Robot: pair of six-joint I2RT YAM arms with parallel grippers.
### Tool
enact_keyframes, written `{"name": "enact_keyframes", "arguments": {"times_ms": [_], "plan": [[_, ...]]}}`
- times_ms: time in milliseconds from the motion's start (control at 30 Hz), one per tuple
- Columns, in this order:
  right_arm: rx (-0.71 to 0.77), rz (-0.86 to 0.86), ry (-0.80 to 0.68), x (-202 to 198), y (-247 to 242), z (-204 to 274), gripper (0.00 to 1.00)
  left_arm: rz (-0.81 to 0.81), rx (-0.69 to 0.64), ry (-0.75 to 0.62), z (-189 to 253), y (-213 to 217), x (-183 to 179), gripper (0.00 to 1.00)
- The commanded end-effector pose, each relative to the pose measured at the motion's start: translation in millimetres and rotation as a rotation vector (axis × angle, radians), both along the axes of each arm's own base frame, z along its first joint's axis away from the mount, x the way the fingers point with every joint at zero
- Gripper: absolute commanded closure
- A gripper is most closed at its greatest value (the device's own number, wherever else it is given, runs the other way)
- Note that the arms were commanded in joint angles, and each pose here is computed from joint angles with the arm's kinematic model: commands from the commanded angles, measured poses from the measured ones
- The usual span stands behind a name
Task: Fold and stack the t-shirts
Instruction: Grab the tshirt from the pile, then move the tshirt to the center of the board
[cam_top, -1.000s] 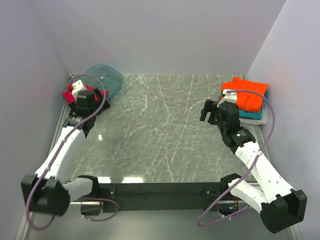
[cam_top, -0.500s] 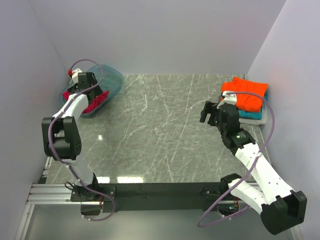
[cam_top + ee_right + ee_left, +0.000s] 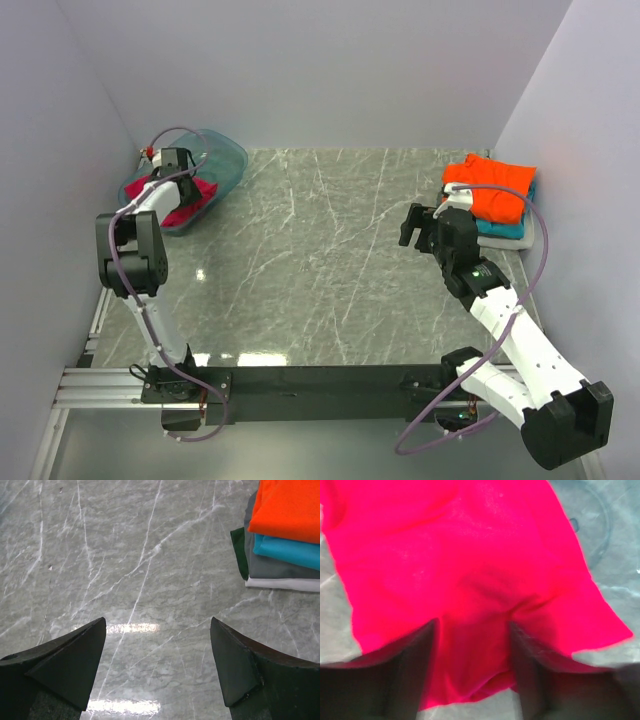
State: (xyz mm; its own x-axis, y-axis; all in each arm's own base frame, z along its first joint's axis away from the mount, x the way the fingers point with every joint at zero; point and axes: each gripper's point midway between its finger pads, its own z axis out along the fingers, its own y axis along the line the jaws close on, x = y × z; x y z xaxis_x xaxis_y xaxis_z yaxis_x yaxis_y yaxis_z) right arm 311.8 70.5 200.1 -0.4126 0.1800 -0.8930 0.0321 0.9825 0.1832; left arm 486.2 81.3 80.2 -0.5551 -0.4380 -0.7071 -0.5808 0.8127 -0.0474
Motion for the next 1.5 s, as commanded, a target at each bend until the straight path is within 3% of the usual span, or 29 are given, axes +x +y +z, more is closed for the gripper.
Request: {"name": "enact_keyframes", "arguments": {"times_ms": [0,133,200,300,500,700,867,1100,1200,1333,1467], "plan": [[0.024,-0.004,-0.054,3,0,13,0.09,-0.031,0.000,0.027,-5,-1,9,0.43],[0.025,-0.007,-0.057,3,-1,14,0.10,-0.036,-0.004,0.048,-9,-1,11,0.75],[0.023,-0.005,-0.054,3,-1,12,0.09,-0.036,-0.003,0.039,-6,-1,12,1.00],[0.023,-0.002,-0.051,3,0,12,0.10,-0.054,-0.017,0.000,10,-5,13,1.00],[0.026,-0.002,-0.055,4,0,13,0.10,-0.072,-0.035,-0.239,112,-14,5,1.00],[0.026,-0.001,-0.050,4,0,11,0.10,-0.116,-0.044,-0.367,174,-27,-14,1.00],[0.029,0.000,-0.056,3,0,13,0.10,-0.265,-0.067,-0.551,250,-67,-30,1.00],[0.036,0.008,-0.060,3,2,14,0.10,-0.516,-0.120,-0.928,401,-124,-92,0.99],[0.039,0.010,-0.061,4,3,14,0.10,-0.670,-0.179,-1.030,443,-151,-118,1.00],[0.038,0.009,-0.066,3,2,15,0.10,-0.874,-0.290,-1.097,465,-190,-145,0.99],[0.036,0.005,-0.065,2,1,15,0.10,-0.939,-0.393,-1.026,442,-212,-143,0.99]]}}
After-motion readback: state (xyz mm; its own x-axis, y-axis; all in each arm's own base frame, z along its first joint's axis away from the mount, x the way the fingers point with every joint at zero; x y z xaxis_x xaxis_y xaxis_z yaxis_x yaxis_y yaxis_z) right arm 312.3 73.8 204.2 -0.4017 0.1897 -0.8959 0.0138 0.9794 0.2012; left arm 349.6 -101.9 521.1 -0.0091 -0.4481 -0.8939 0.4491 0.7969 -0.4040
